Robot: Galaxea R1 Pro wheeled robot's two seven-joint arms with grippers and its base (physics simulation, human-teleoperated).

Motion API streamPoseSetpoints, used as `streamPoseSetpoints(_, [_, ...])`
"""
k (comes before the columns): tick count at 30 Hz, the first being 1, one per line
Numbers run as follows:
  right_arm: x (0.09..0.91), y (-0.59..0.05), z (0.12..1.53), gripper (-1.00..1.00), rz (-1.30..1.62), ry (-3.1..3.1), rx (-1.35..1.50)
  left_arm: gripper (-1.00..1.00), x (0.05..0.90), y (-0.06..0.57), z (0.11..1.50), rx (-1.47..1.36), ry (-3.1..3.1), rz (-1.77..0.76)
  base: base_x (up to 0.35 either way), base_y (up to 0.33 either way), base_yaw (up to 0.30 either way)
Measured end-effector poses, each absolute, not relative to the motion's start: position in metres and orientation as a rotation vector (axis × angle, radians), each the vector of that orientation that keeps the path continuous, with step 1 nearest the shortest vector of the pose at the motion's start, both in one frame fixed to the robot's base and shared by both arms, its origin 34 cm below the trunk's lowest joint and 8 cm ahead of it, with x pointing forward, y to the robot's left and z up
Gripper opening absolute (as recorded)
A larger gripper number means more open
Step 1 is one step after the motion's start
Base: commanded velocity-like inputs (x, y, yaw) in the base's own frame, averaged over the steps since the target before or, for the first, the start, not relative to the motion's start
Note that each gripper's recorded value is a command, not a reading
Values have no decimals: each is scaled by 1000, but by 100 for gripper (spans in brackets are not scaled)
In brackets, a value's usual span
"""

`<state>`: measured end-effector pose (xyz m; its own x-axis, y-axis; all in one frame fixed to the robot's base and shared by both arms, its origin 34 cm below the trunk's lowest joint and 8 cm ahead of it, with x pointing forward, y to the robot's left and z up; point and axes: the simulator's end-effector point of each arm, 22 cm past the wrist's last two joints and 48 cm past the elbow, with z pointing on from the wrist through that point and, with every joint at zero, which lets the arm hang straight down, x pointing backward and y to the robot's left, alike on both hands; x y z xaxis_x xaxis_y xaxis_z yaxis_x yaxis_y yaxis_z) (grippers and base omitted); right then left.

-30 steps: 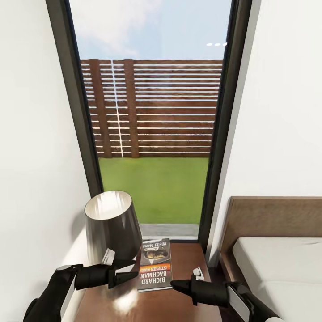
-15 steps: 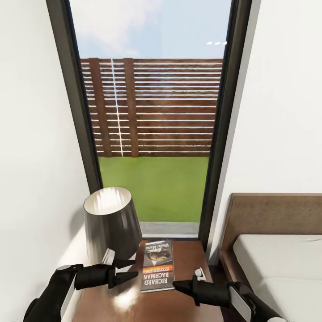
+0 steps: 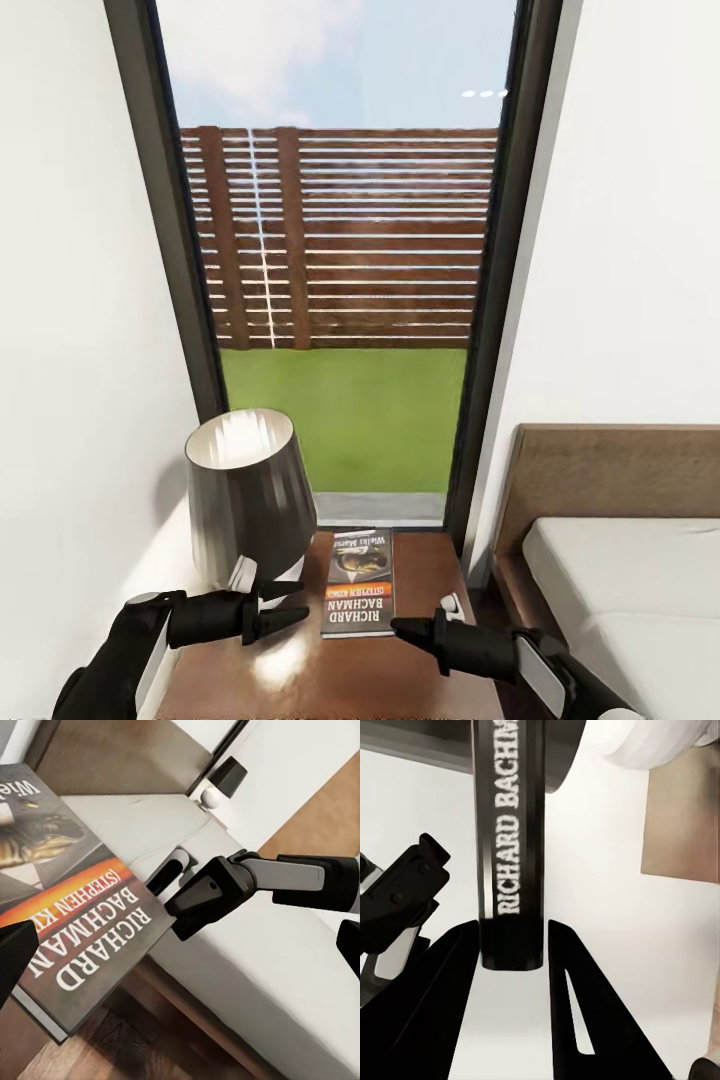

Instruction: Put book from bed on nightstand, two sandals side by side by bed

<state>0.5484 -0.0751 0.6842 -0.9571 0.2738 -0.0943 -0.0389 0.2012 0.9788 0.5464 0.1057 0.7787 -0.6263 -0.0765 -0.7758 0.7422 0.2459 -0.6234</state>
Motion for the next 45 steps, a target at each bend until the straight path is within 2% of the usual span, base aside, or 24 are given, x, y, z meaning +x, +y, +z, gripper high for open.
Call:
streamPoseSetpoints(24, [542,-73,637,-100,1828,2231,222,100,540,106,732,611,1807,-1459,0,0,0])
streamPoseSetpoints(32, [542,-82,593,-100,1662,2361,236,100,538,106,716,612,1808,-1458,0,0,0])
streamPoseSetpoints(45, [538,-81,566,-100,1655,2366,240,100,533,106,690,612,1807,-1458,0,0,0])
